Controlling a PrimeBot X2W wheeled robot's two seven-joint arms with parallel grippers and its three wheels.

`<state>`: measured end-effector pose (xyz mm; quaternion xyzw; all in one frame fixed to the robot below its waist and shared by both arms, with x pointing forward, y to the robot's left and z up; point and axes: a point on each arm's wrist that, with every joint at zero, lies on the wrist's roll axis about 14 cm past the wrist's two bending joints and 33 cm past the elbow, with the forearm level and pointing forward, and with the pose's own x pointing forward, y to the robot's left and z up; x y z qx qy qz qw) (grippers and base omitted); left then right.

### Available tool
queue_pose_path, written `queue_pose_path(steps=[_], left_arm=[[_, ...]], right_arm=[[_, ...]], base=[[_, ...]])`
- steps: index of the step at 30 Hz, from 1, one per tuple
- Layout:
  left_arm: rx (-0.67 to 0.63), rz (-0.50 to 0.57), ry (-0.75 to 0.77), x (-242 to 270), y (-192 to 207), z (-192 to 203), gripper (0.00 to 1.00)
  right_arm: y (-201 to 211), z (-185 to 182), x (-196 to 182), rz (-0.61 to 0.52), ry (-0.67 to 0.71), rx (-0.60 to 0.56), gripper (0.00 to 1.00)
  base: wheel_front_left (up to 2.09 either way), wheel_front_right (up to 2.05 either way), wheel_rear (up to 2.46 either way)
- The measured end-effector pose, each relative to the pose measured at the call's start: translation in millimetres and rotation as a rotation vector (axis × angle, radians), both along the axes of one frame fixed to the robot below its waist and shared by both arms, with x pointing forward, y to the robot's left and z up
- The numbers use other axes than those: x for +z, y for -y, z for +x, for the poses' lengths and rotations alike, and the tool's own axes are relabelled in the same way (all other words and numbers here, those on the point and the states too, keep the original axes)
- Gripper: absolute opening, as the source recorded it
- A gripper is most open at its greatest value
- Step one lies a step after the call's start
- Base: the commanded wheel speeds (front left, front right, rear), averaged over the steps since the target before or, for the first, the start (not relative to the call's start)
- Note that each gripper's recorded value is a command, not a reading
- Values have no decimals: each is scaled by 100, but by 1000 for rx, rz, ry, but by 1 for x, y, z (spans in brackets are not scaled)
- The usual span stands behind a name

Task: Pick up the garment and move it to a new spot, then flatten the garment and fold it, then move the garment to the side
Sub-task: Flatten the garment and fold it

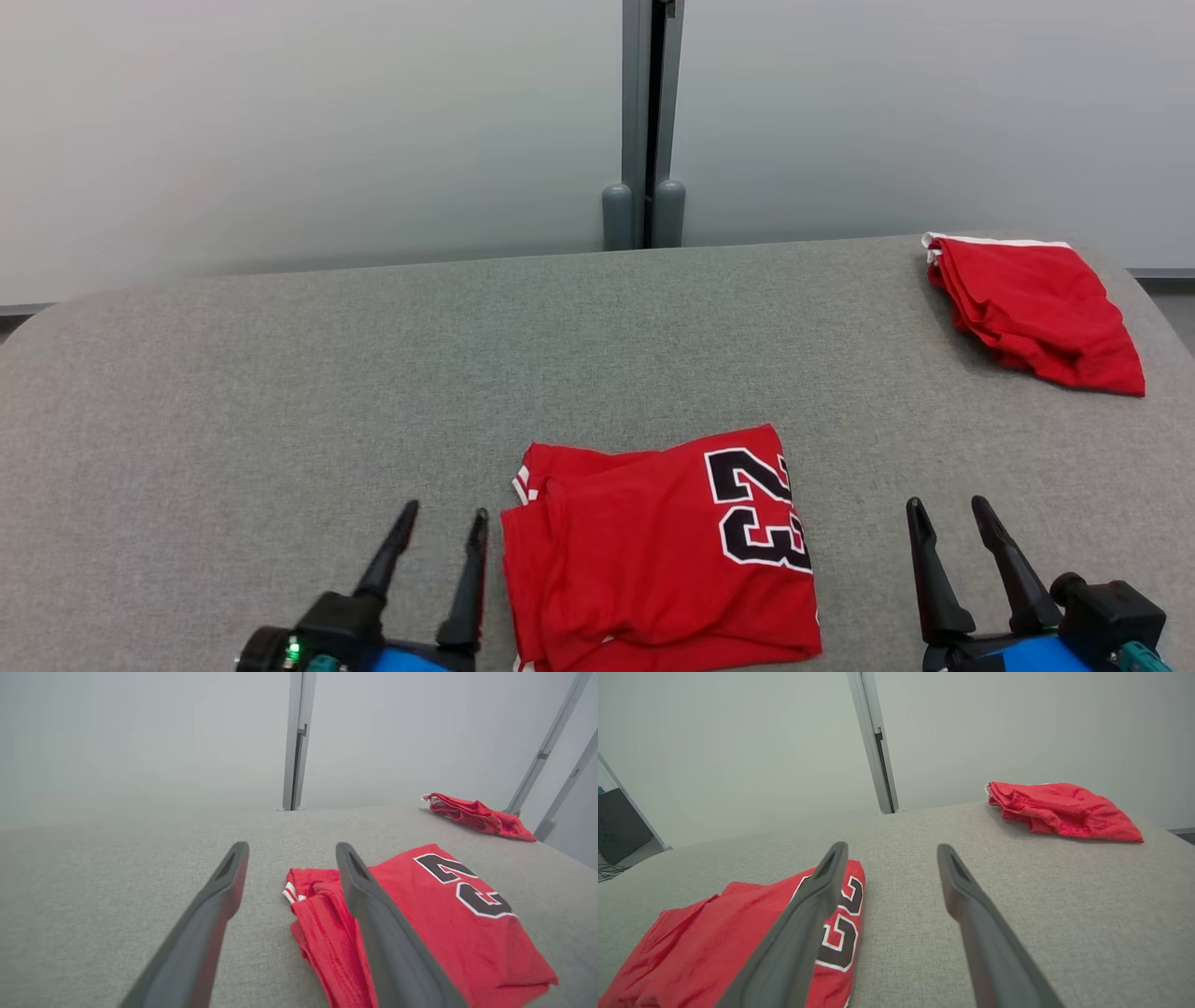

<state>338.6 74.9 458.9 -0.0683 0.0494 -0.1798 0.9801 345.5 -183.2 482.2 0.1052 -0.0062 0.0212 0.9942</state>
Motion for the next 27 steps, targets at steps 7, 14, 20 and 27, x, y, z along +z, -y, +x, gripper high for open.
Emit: queue_pose_path(steps=[7,14,20,27], left_arm=[[217,7,115,35,-62,19,100],[336,46,168,50,-104,21,100],[344,96,181,50,-113,14,100],[359,111,128,32,-120,3,100]], right_arm=[[-4,3,11,-1,35,11,100],[-3,4,18,-10,58,8,100],[-2,1,20,-28,63,8,100],[-2,-2,16,-41,51,9,100]], base=[[0,0,0],[0,0,0],[0,0,0],[0,0,0]])
